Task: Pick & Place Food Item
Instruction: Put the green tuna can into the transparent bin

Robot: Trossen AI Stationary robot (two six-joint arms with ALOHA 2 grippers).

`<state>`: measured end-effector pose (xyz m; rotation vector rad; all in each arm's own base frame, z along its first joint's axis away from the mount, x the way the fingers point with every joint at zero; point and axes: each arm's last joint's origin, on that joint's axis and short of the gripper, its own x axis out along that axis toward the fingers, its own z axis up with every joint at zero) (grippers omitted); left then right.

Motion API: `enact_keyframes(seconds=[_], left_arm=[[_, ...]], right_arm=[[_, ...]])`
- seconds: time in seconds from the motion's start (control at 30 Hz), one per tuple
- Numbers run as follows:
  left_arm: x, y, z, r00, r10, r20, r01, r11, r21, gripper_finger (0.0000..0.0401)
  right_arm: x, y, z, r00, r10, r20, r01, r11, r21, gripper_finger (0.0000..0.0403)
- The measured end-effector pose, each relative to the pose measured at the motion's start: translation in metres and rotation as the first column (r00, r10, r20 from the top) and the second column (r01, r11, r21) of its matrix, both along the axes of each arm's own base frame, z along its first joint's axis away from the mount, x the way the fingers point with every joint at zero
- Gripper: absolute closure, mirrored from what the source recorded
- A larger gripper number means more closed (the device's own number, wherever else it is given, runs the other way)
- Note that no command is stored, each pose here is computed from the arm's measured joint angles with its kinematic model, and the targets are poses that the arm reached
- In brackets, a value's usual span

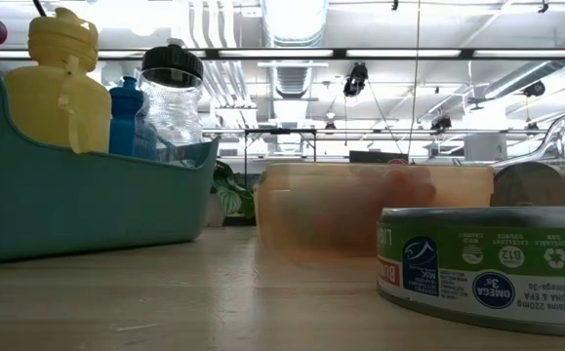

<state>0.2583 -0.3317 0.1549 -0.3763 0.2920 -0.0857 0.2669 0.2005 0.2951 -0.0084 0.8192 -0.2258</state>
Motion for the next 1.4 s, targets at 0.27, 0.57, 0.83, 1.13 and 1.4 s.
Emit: enact_keyframes(seconds=[0.27,0.57,0.83,1.13,1.4], left_arm=[[0.013,0.008,-0.012,0.998,0.049,-0.035,-0.051,0.997,-0.062,0.0399],[0.02,0.017,-0.016,0.996,0.063,-0.069,-0.064,0.998,-0.022,0.0399],[0.019,0.018,-0.019,0.994,0.049,-0.098,-0.048,0.999,0.005,0.0399],[0.022,0.022,-0.021,0.992,0.06,-0.112,-0.057,0.998,0.024,0.0399],[0.032,0.037,-0.028,0.981,0.108,-0.162,-0.094,0.991,0.093,0.0399]], right_arm=[[-0.016,0.006,-0.032,0.998,-0.046,-0.046,0.046,0.999,0.014,0.0181],[-0.03,0.016,-0.084,0.999,-0.043,0.018,0.041,0.993,0.111,0.0181],[-0.042,0.014,-0.109,0.995,-0.102,0.02,0.097,0.98,0.175,0.0181],[-0.041,0.03,-0.101,0.995,0.013,0.095,-0.031,0.981,0.19,0.0181],[-0.032,0.041,-0.109,0.984,0.066,0.168,-0.105,0.966,0.236,0.0181]])
